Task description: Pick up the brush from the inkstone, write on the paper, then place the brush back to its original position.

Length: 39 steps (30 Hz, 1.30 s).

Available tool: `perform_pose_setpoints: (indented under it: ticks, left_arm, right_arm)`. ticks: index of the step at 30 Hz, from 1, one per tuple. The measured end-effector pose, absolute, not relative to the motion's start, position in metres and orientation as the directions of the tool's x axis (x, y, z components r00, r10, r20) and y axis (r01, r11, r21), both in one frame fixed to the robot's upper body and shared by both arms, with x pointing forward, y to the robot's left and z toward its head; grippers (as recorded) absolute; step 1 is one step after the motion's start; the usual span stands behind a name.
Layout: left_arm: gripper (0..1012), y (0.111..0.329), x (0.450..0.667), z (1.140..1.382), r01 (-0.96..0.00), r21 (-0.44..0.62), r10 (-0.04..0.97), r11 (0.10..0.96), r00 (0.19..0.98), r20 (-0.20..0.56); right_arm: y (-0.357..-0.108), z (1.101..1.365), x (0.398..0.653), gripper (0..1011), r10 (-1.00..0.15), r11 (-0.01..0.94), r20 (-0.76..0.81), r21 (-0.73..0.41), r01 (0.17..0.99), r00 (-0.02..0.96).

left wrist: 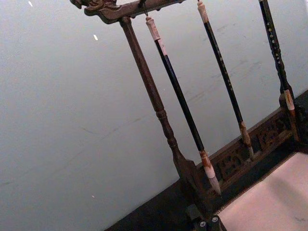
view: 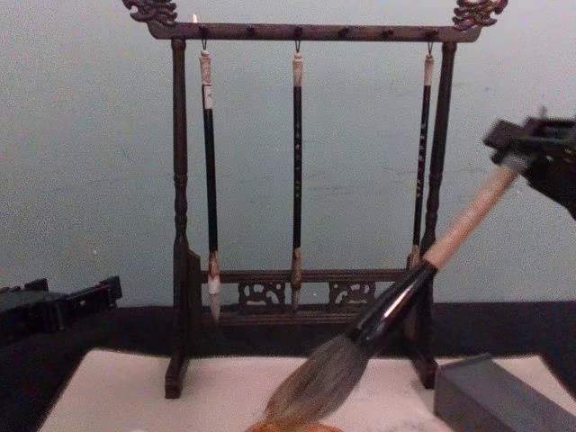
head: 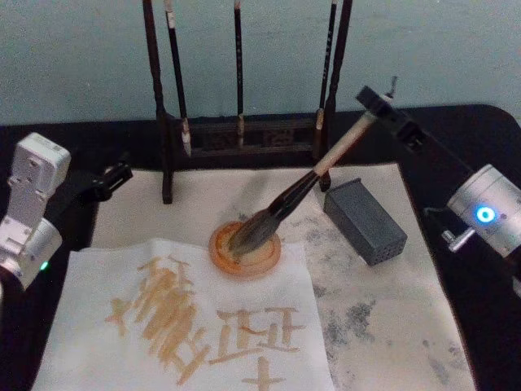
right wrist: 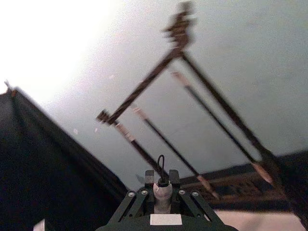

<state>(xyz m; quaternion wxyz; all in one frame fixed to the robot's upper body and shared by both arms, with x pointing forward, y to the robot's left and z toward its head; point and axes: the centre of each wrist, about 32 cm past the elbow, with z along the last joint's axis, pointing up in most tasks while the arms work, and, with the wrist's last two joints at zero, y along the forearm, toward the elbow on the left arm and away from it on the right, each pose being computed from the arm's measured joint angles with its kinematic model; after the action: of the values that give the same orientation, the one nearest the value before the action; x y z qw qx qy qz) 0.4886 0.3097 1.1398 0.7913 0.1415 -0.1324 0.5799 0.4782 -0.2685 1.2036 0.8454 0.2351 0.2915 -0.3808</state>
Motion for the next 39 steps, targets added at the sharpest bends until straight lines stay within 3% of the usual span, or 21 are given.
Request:
perform_pose_setpoints:
  ticks: [6, 14, 27, 39]
  left_arm:
    - [1002, 0.31, 0.489, 1.14, -0.955, 0.07, 0.88, 0.287, 0.292, 0.374]
    - [1002, 0.31, 0.489, 1.14, -0.955, 0.07, 0.88, 0.287, 0.292, 0.374]
    - [1002, 0.31, 0.489, 1.14, -0.955, 0.07, 0.88, 0.287, 0.292, 0.374]
    - [1002, 0.31, 0.489, 1.14, -0.955, 0.07, 0.88, 0.287, 0.292, 0.374]
  right_arm:
    - [-0.284, 1.189, 0.492, 181, -0.384, 0.559, -0.831, 0.137, 0.818, 0.402]
    - [-0.292, 1.174, 0.508, 181, -0.277, 0.533, -0.926, 0.074, 0.843, 0.257]
    - [-0.295, 1.151, 0.522, 181, -0.295, 0.506, -0.946, -0.035, 0.862, 0.135]
    - [-0.298, 1.14, 0.528, 181, -0.319, 0.493, -0.944, -0.087, 0.866, 0.087]
